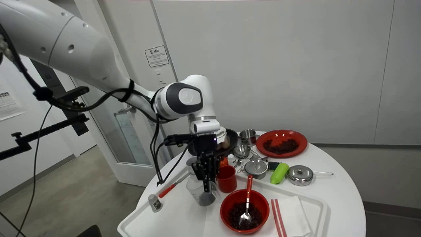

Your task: Pour the contents in the clear jug

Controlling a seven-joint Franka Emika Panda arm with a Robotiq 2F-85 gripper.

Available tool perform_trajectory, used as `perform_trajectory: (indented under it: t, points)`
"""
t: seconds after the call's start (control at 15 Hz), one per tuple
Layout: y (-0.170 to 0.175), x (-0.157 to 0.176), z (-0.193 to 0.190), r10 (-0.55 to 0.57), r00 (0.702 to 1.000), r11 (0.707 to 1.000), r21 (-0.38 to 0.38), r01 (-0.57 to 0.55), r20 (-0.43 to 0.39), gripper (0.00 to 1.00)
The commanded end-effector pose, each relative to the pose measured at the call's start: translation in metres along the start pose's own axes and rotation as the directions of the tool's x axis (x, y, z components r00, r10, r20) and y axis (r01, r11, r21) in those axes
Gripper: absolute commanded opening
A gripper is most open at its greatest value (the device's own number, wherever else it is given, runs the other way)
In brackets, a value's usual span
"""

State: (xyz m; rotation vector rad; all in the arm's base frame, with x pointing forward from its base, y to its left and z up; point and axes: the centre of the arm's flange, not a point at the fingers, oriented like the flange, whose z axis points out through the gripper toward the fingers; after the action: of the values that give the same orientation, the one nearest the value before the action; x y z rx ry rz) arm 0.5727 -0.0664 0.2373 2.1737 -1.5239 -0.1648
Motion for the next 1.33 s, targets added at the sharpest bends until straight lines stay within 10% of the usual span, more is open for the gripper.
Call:
perform_trajectory:
  t: [0.0,0.53,1.27]
  points:
    - [-0.013,0.001,-0.012,0.088,0.992,0.995,-0.035,-0.092,-0.094,0.10]
    - [0.003,0.042,0.002,0.349,0.914,0.921,-0.106,-0.376,-0.206,0.10]
    - [-0.015,0.044,0.001,0.511,0.691,0.754,-0.120,-0.646,-0.511,0.10]
